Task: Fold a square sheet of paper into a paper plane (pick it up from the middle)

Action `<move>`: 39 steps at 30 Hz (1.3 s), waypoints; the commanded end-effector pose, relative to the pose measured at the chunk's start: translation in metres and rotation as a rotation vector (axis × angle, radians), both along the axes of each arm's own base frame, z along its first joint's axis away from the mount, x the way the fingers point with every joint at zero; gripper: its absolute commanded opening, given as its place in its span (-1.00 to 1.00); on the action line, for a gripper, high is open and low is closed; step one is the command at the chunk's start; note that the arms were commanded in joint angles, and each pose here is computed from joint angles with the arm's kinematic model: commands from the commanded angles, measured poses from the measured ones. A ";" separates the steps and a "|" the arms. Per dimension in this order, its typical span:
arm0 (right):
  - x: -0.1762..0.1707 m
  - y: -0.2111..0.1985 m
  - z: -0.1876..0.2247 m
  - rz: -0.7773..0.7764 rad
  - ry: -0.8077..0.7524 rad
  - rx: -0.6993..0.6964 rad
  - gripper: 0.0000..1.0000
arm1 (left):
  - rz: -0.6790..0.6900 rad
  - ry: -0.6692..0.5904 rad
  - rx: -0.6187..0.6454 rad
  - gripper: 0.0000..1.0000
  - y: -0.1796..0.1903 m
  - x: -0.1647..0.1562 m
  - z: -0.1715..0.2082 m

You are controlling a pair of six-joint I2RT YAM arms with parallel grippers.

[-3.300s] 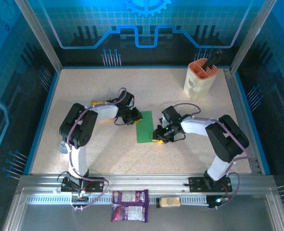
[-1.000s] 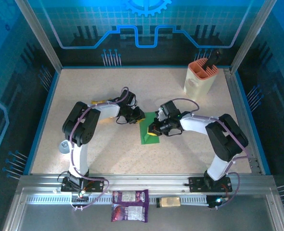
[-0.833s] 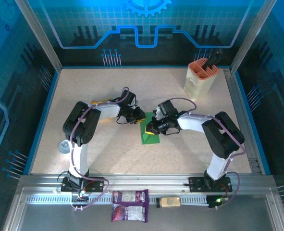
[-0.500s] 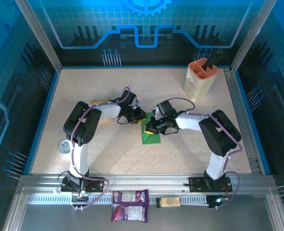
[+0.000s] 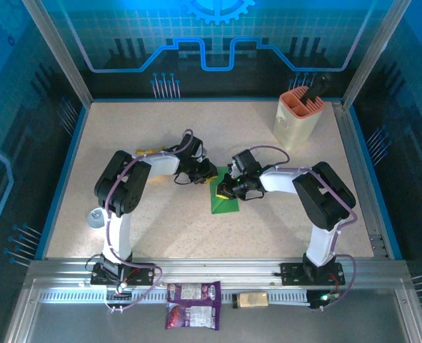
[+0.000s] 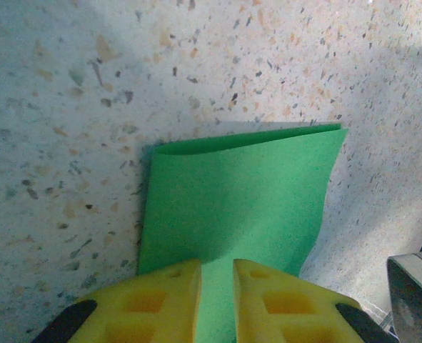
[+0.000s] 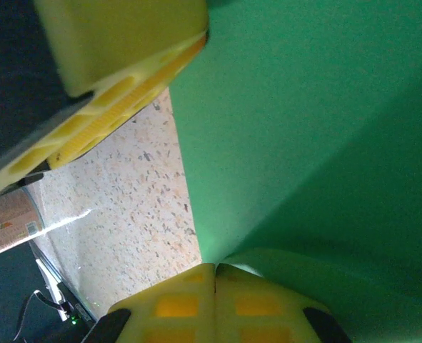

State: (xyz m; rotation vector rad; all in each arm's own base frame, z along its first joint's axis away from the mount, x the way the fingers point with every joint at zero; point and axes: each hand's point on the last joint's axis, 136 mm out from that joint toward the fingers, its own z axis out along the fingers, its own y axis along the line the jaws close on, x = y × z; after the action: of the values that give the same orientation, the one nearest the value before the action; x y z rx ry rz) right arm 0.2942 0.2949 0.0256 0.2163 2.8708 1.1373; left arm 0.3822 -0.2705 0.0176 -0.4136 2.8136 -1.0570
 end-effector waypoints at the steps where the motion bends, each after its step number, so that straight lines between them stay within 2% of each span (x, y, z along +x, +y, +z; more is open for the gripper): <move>1: -0.002 0.009 -0.001 0.034 0.001 0.011 -0.88 | -0.024 0.081 0.051 -0.57 0.002 -0.019 -0.027; 39: -0.002 0.001 -0.022 0.004 0.021 -0.041 -0.88 | -0.023 0.086 0.054 -0.58 0.001 -0.022 -0.028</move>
State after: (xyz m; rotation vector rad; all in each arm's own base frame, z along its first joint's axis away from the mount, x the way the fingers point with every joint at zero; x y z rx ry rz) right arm 0.2958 0.2967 0.0141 0.2161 2.8843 1.1316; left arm 0.3814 -0.2728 0.0179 -0.4046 2.8128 -1.0594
